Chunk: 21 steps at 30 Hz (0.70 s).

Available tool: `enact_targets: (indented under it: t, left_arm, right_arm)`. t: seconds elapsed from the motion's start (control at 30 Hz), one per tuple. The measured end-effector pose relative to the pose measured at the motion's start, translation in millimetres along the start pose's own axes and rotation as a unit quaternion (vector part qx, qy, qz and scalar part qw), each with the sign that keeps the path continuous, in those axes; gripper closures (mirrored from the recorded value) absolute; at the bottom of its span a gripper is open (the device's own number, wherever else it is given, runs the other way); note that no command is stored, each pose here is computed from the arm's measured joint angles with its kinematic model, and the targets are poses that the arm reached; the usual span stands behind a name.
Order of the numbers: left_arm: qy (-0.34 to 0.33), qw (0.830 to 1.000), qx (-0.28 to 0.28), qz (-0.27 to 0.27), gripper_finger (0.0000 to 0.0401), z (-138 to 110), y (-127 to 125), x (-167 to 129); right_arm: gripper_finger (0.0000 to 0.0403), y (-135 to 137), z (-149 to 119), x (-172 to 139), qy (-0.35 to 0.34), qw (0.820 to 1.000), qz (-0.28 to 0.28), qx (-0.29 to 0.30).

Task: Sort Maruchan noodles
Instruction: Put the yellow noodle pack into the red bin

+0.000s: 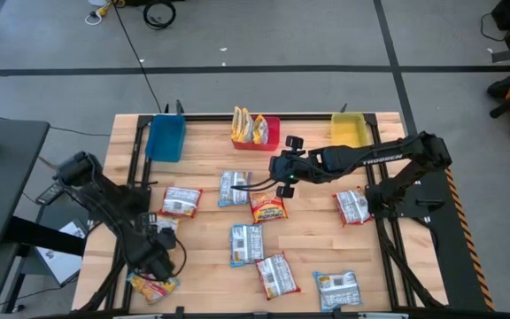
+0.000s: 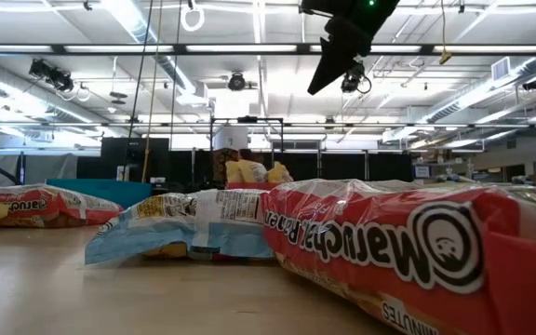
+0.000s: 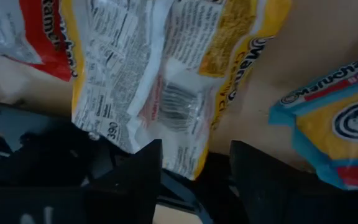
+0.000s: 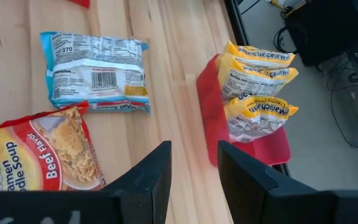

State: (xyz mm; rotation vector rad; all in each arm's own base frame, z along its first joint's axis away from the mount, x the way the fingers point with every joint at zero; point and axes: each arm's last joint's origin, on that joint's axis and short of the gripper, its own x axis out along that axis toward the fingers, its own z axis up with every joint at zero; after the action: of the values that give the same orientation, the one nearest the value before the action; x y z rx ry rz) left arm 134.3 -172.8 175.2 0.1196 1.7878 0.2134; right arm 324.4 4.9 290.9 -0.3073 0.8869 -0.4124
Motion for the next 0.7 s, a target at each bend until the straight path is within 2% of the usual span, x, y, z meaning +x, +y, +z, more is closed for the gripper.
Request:
enact_targets:
  t: [0.23, 0.37, 0.53, 0.7]
  left_arm:
    - [-0.019, 0.999, 0.011, 0.048, 0.0153, 2.8, -6.3, 10.0]
    - [-0.029, 0.997, 0.009, 0.067, 0.0148, 1.2, -2.1, 24.4]
    - [-0.021, 0.998, 0.006, 0.067, 0.0179, -2.3, 4.5, 42.0]
    - [-0.039, 0.996, 0.008, 0.081, 0.0241, -0.5, 3.6, 37.6]
  right_arm:
    - [0.0269, 0.4, 0.1, -0.1, 0.000, 1.000, 0.001, 0.009]
    - [0.0269, 0.9, 0.1, 0.1, 0.000, 1.000, 0.010, 0.009]
    - [0.0269, 3.3, 0.2, -0.7, -0.002, 1.000, 0.028, 0.007]
    - [0.0269, 4.8, 0.3, -1.5, -0.003, 1.000, 0.031, -0.002]
